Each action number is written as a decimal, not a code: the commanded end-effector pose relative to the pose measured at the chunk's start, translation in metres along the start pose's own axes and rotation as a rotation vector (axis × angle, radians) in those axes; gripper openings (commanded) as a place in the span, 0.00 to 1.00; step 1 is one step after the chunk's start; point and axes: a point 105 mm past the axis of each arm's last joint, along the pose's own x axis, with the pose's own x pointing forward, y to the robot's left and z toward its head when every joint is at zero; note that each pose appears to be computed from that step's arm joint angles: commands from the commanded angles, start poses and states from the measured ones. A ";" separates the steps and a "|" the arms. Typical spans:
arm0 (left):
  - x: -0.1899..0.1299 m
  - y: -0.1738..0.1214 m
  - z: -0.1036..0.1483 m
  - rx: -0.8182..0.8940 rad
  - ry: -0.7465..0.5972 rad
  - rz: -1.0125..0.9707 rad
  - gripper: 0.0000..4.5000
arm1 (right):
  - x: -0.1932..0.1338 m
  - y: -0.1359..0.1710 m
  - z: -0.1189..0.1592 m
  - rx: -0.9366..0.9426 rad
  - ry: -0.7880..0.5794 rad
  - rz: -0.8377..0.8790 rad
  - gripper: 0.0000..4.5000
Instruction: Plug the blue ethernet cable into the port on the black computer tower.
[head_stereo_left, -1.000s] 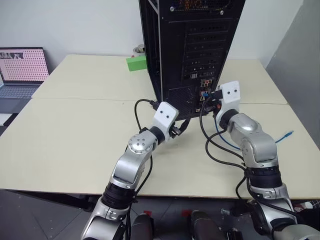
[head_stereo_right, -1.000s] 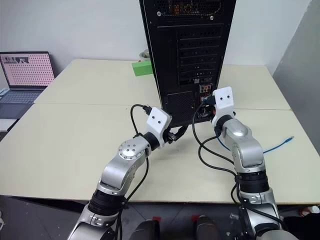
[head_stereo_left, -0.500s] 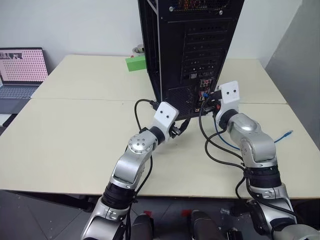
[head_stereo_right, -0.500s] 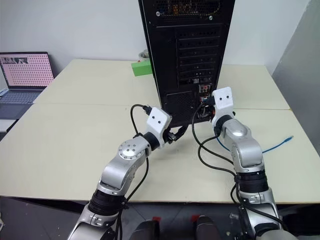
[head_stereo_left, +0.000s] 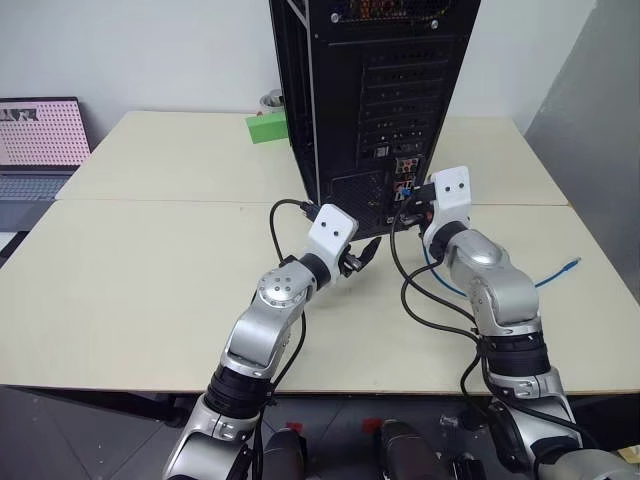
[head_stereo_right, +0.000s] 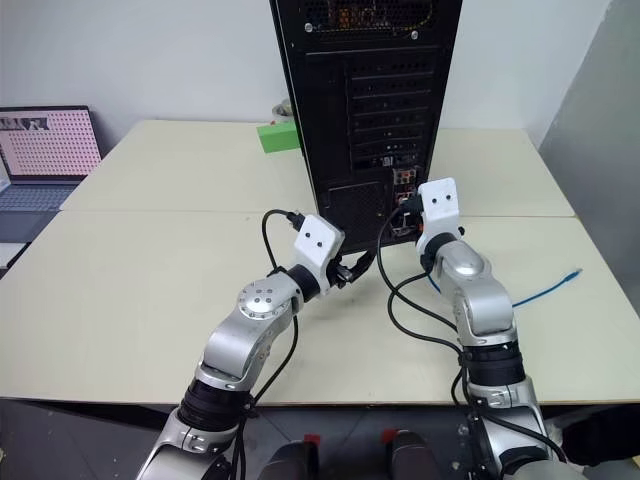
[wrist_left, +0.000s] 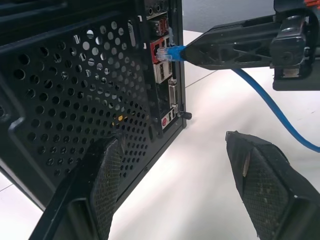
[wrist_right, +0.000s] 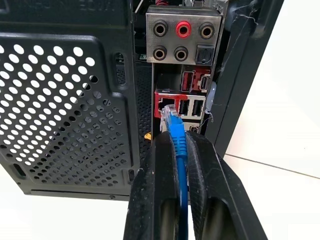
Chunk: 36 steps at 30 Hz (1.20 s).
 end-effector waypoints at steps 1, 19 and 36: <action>-0.001 0.001 0.019 0.022 -0.063 0.010 0.76 | 0.000 0.000 0.026 0.000 -0.088 -0.012 0.00; -0.002 0.001 0.018 0.034 -0.059 0.007 0.76 | 0.000 0.005 0.040 0.020 -0.131 -0.018 0.00; -0.004 0.003 0.016 0.023 -0.054 0.010 0.76 | -0.003 0.013 0.039 -0.009 -0.143 -0.034 0.00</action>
